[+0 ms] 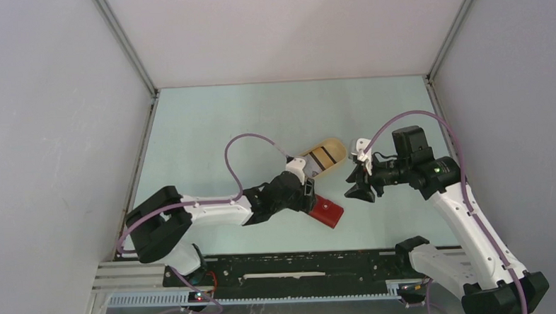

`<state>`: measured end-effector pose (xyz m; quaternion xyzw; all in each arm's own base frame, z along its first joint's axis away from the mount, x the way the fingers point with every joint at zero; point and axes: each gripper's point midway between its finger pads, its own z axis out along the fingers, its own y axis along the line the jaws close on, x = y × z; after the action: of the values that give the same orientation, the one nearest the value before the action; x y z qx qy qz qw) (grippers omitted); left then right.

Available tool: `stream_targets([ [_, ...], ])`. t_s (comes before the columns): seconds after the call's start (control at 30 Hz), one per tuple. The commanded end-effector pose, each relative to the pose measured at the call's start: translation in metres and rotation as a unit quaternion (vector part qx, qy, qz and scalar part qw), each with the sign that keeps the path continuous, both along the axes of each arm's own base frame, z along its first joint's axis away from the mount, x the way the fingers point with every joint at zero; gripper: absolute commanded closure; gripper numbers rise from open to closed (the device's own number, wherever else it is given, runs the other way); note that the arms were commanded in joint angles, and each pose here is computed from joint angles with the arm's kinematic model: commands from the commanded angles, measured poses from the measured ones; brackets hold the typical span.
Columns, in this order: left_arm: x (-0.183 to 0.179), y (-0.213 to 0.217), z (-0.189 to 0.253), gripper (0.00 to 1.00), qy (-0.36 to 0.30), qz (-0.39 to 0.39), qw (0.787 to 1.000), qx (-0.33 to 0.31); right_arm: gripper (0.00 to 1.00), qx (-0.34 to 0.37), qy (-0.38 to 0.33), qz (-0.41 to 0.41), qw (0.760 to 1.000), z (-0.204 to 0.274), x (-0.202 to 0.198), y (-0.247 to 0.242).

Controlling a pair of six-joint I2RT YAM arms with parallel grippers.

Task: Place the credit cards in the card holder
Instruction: Reset both arms

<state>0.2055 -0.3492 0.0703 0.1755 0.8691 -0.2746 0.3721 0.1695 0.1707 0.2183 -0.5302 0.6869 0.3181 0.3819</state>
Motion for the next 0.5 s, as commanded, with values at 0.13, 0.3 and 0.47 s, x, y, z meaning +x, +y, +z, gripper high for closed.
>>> stream_targets([
  [0.13, 0.006, -0.022, -0.007, 0.44, 0.048, -0.030, 0.997, -0.049, 0.45, 0.003, -0.001, -0.005, 1.000, 0.000, 0.004, 0.000],
  [0.3, 0.005, -0.022, -0.017, 0.50, 0.067, -0.034, 0.996, -0.053, 0.45, 0.003, 0.001, -0.003, 1.000, -0.001, 0.004, 0.001],
  [0.47, 0.006, -0.024, -0.020, 0.64, 0.079, -0.033, 0.994, -0.062, 0.45, 0.001, 0.004, -0.002, 1.000, -0.003, 0.004, 0.001],
])
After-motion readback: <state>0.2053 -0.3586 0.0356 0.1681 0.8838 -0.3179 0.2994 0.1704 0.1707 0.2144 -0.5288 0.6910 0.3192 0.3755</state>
